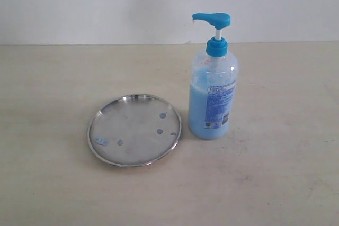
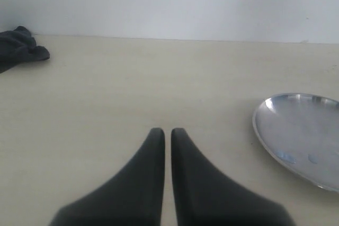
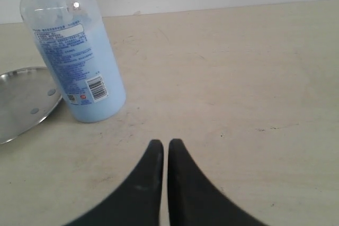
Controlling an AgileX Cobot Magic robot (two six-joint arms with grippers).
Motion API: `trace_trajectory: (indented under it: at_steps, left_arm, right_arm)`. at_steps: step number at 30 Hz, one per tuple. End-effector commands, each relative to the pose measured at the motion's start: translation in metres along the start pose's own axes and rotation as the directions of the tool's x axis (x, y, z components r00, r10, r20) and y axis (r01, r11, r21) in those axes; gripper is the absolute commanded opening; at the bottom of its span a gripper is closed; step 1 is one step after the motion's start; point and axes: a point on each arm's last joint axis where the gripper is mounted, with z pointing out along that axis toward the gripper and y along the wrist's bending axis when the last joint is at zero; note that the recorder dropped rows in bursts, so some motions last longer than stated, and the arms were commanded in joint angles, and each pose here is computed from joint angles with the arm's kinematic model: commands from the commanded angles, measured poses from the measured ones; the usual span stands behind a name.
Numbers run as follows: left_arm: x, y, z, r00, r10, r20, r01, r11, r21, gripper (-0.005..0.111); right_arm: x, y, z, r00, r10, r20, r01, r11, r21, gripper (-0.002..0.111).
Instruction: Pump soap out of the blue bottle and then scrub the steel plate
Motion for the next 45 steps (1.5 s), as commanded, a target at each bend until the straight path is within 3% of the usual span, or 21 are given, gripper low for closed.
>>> trace_trajectory:
  at_steps: [1,6,8,11,13,19,45]
  left_arm:
    - [-0.0011,0.0021,-0.0003,1.0,-0.011,0.014,0.012,0.999,-0.038,0.004]
    - [-0.0032,0.0039,-0.0004,0.999,-0.017,0.037,0.019,0.997,-0.068,0.004]
    - [0.0032,0.0054,-0.0005,0.999,0.024,-0.035,-0.027,0.996,-0.085,0.004]
    - [0.0032,0.0055,-0.0005,0.999,0.025,-0.035,-0.028,0.996,-0.086,0.004]
    - [0.0039,0.0028,-0.0004,0.998,-0.042,-0.039,0.04,0.998,-0.053,0.004]
    - [0.0034,0.0018,-0.0003,0.997,0.067,-0.039,-0.068,0.997,-0.026,0.004]
    - [0.0034,0.0019,-0.0003,0.996,0.082,-0.039,-0.083,0.996,-0.027,0.004]
  right_arm:
    - [-0.0022,0.0001,-0.0006,1.0,-0.003,0.017,0.003,1.0,0.002,0.001]
    - [-0.0022,0.0001,-0.0006,1.0,-0.003,0.017,0.003,1.0,0.002,0.001]
    - [-0.0022,0.0001,-0.0006,1.0,-0.003,0.017,0.003,1.0,0.002,0.001]
    - [-0.0022,0.0001,-0.0006,1.0,-0.003,0.017,0.003,1.0,0.002,0.001]
    - [-0.0022,0.0001,-0.0006,1.0,-0.003,0.017,0.003,1.0,0.002,0.001]
    - [-0.0022,0.0001,-0.0006,1.0,-0.003,0.017,0.003,1.0,0.002,0.001]
    - [-0.0018,0.0,-0.0006,1.0,-0.003,0.012,0.003,1.0,0.003,0.001]
